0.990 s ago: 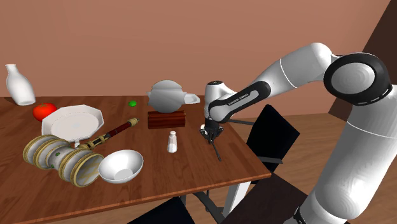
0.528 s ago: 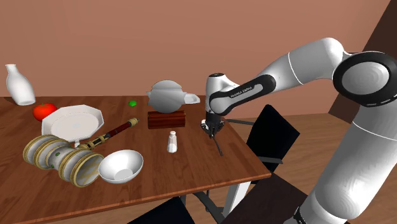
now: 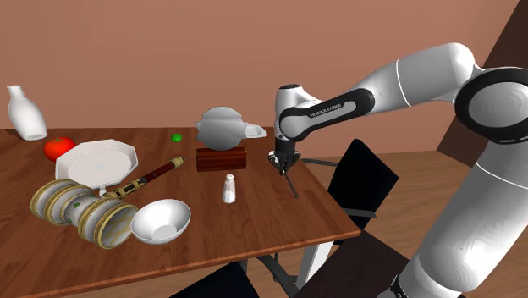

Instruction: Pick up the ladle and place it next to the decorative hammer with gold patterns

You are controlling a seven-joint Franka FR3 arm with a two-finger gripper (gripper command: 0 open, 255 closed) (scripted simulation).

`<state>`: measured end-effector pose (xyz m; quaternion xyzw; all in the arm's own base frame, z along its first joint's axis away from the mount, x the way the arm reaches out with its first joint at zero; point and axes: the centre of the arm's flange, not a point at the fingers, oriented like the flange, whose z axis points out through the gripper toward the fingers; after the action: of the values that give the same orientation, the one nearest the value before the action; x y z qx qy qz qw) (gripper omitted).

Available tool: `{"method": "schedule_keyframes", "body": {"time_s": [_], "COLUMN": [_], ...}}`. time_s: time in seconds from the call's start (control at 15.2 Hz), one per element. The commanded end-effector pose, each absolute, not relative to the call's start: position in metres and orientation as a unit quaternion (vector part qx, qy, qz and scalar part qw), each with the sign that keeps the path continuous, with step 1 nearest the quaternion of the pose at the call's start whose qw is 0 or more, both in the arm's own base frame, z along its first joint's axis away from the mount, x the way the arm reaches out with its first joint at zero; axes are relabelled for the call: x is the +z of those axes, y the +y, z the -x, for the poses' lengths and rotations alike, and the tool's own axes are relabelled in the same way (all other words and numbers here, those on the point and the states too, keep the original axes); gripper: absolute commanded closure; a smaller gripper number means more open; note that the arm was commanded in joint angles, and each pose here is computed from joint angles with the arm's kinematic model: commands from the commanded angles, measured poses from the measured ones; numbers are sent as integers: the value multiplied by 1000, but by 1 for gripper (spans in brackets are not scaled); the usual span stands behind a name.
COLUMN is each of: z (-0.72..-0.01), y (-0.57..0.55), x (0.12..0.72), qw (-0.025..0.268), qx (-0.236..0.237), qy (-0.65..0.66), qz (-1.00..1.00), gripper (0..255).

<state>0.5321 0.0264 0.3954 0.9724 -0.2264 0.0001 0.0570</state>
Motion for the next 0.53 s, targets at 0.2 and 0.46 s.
{"method": "schedule_keyframes", "body": {"time_s": [0.2, 0.46], "z": [-532, -532], "y": [26, 26], "x": [422, 443], "qw": [57, 57], "qx": [0, 0], "qy": [-226, -226], "qz": [-972, -972], "gripper": [255, 255]}}
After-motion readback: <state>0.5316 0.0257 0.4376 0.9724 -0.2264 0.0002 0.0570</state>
